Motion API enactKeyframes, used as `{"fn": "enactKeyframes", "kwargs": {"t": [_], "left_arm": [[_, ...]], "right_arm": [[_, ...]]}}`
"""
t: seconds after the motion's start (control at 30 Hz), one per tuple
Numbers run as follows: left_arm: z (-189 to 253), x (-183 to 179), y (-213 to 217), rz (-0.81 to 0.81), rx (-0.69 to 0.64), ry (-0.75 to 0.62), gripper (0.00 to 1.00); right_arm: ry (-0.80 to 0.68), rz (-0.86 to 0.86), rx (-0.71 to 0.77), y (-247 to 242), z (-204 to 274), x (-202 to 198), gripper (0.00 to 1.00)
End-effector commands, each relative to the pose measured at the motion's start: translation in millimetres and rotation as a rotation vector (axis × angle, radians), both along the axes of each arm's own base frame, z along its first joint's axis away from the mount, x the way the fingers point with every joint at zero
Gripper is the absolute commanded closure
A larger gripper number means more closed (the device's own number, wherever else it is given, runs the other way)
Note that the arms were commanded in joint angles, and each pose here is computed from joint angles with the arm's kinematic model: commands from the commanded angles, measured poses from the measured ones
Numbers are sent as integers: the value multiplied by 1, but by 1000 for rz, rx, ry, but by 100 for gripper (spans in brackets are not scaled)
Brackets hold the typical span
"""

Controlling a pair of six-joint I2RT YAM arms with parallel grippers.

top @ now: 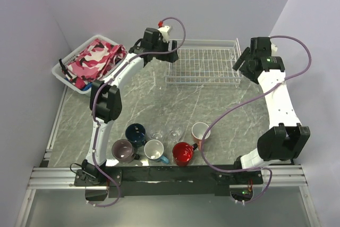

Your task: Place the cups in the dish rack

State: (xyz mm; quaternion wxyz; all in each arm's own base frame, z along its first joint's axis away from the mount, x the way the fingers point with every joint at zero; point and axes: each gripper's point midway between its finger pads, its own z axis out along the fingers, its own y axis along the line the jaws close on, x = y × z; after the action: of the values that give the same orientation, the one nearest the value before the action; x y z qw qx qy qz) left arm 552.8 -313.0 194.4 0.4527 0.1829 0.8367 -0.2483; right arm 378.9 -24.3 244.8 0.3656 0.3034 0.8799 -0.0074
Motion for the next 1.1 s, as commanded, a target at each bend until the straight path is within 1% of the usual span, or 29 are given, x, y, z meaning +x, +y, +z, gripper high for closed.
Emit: {"fn": "enactKeyframes", "kwargs": {"t": [0.0, 0.07, 0.1, 0.13, 0.17, 0.2, 0.23, 0.27, 0.3, 0.37, 0.4, 0.47, 0.5, 0.67, 0.7, 0.77, 0.8, 0.9, 1.03, 1.07], "left_arm": [[-25, 3, 3, 14, 36, 11, 22], [-40, 0, 7, 11, 65, 28, 27], [-42, 0, 9, 19, 75, 29, 31], [-45, -1, 10, 22, 82, 36, 32], [-46, -2, 11, 20, 86, 38, 32], [-49, -4, 11, 18, 90, 45, 33], [-47, -5, 12, 14, 90, 42, 33], [-46, -5, 12, 15, 91, 42, 33], [-46, -6, 13, 17, 91, 42, 36], [-46, -6, 14, 16, 92, 43, 41], [-46, -7, 15, 19, 93, 44, 45], [-46, -8, 18, 23, 96, 46, 49], [-46, -9, 20, 25, 98, 50, 52], [-49, -11, 26, 23, 115, 56, 63], [-50, -11, 28, 26, 119, 57, 67], [-52, -13, 31, 28, 127, 68, 68], [-51, -14, 33, 28, 131, 69, 70], [-52, -21, 40, 22, 137, 86, 72], [-52, -28, 51, 27, 137, 101, 73], [-51, -30, 53, 26, 137, 107, 73]], "right_arm": [[-80, -19, -65, -11, 24, 4, 18], [-68, -30, -89, -16, 20, 14, 18], [-64, -33, -95, -17, 19, 19, 18], [-33, -34, -100, -18, 8, 27, 18], [-45, -40, -109, -21, 15, 35, 18], [-13, -41, -110, -22, 3, 44, 18], [-9, -41, -113, -23, 2, 51, 18], [-29, -51, -114, -27, 12, 60, 18], [-1, -50, -108, -28, 0, 70, 19], [-16, -57, -96, -31, 4, 83, 19], [8, -58, -84, -34, -9, 90, 20], [16, -64, -80, -38, -14, 98, 20], [37, -72, -80, -43, -24, 102, 21], [68, -65, -55, -46, -43, 109, 23], [81, -60, -50, -45, -50, 110, 25], [99, -42, -27, -40, -60, 110, 29], [112, -36, -18, -39, -67, 110, 32], [135, 4, 26, -27, -80, 108, 40], [150, 48, 68, -15, -90, 105, 46], [150, 63, 80, -9, -91, 106, 50]]}}
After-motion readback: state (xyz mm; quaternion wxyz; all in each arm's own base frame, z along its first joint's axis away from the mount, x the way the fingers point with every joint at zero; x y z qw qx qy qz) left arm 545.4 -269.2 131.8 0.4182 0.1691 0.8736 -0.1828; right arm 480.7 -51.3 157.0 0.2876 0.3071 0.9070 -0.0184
